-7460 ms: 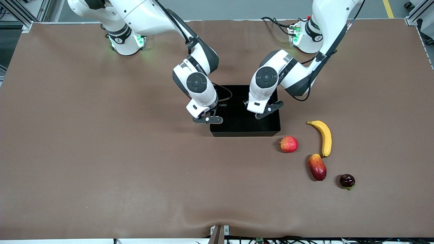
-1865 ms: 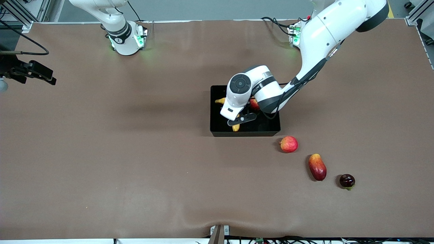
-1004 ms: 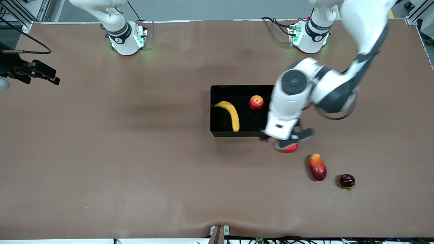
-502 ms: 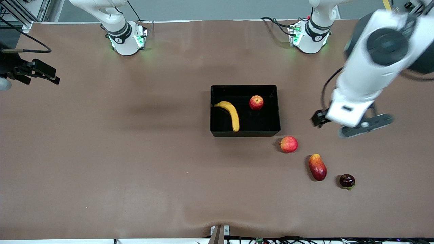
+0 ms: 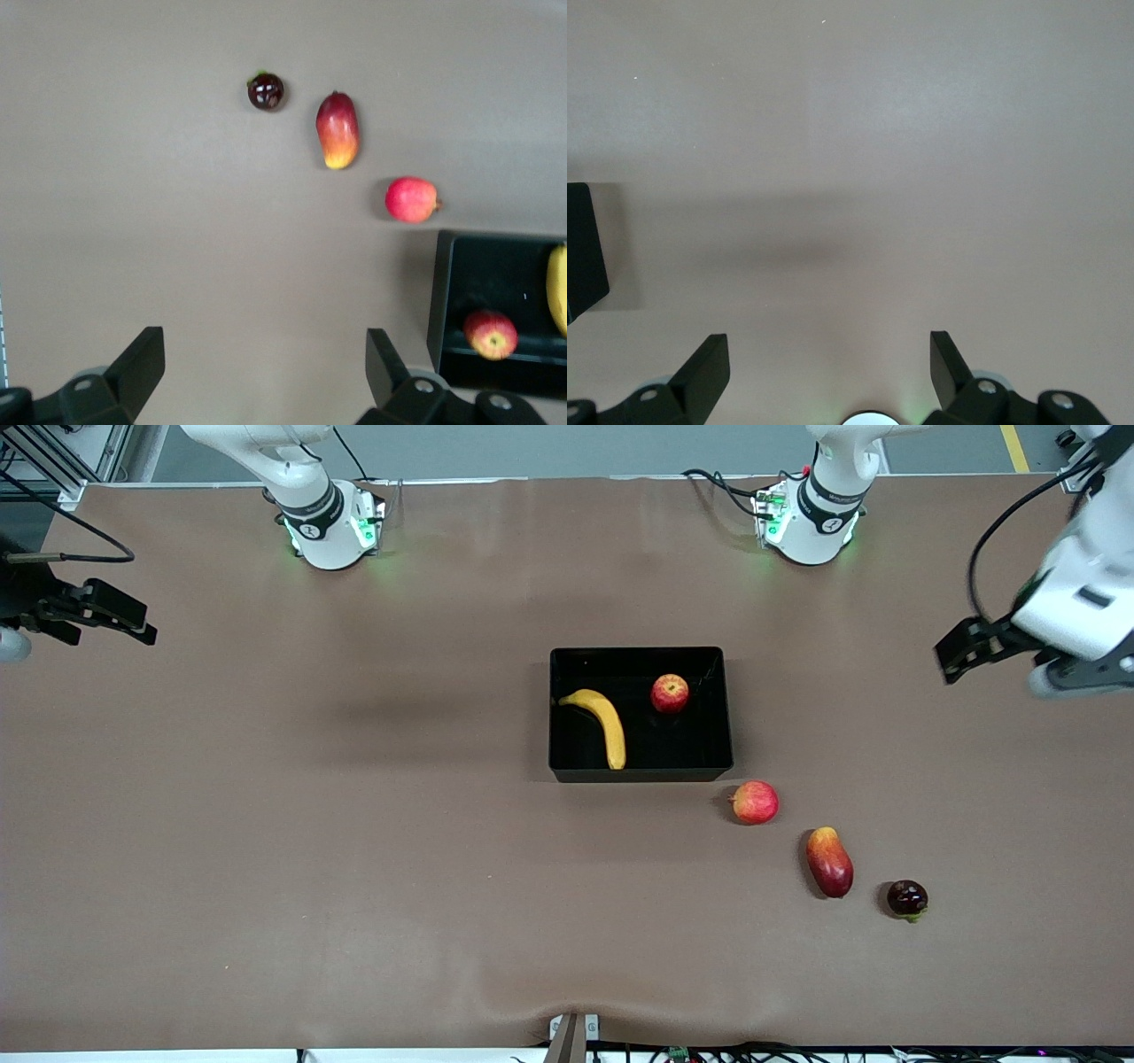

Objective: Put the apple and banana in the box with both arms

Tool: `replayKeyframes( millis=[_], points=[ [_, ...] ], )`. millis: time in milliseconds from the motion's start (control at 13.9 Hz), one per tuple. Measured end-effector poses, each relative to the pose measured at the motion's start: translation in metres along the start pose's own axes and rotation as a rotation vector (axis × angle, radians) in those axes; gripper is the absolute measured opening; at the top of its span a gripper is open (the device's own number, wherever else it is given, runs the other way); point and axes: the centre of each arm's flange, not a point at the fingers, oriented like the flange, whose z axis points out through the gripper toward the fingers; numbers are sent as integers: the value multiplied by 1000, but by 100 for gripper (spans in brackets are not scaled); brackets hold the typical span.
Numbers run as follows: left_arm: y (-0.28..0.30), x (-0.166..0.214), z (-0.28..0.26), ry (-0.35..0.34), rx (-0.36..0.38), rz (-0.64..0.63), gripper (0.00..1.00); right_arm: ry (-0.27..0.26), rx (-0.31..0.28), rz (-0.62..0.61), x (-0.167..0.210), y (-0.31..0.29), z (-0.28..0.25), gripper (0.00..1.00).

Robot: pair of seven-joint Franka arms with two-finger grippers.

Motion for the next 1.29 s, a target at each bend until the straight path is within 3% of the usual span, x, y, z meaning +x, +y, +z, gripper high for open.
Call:
replayKeyframes(
  millis=[287,646,1291],
  points=[
    [-26,-30,2,-30,-47,-18,100,-7,0,0,0,0,3,100],
    [-31,-82,-16,50,-74,-32,100,-6,0,0,0,0,3,100],
    [-25,-85,-18,34,-80,-19,100,-3,0,0,1,0,3,100]
  ],
)
